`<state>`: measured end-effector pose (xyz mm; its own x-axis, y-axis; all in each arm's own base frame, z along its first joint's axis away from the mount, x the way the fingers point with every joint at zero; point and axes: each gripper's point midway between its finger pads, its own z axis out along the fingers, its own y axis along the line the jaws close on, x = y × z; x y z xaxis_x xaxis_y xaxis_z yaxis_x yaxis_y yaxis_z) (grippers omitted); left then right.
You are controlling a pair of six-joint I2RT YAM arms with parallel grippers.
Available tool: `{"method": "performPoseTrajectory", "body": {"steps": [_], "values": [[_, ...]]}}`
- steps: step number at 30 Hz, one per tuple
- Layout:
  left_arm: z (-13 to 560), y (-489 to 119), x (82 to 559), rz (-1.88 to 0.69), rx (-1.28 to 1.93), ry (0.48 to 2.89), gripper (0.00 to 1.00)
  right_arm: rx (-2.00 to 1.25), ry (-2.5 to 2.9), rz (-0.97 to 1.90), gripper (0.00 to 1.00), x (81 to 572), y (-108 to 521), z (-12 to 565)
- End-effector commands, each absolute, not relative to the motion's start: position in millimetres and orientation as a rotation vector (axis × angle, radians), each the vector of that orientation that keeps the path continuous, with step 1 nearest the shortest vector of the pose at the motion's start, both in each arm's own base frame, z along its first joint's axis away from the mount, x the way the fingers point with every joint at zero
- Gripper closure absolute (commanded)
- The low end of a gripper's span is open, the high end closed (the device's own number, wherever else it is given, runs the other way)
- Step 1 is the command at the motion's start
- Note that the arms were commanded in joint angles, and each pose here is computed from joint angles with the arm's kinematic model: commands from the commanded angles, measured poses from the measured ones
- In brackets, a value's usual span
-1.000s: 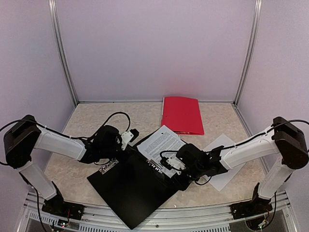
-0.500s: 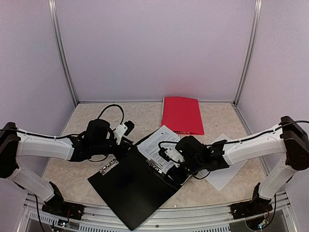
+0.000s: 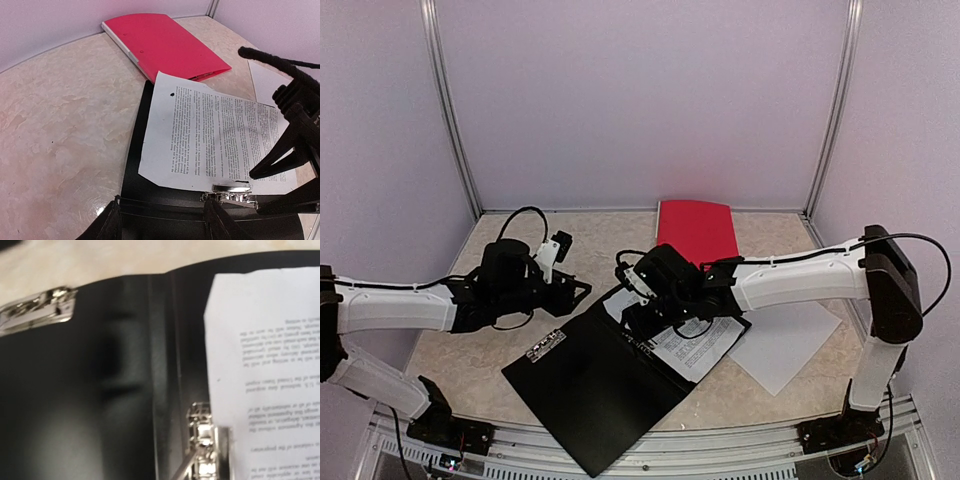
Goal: Put the files into the folder
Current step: Clamp the file at the center of the board.
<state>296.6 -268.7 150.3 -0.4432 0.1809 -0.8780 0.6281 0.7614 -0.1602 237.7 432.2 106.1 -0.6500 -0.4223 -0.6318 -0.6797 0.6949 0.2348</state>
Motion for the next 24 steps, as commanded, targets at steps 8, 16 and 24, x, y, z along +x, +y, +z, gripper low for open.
{"method": "performPoseTrajectory", "body": {"steps": [8,16,24], "values": [[143,-249,309,-0.495,0.497,2.042,0.39,-0.786,2.487,0.479,0.54,235,423,80],[136,-258,325,-0.488,0.473,2.091,0.36,-0.816,2.464,0.555,0.43,215,420,85],[123,-261,330,-0.474,0.478,2.131,0.36,-0.836,2.450,0.488,0.43,222,430,80]]}}
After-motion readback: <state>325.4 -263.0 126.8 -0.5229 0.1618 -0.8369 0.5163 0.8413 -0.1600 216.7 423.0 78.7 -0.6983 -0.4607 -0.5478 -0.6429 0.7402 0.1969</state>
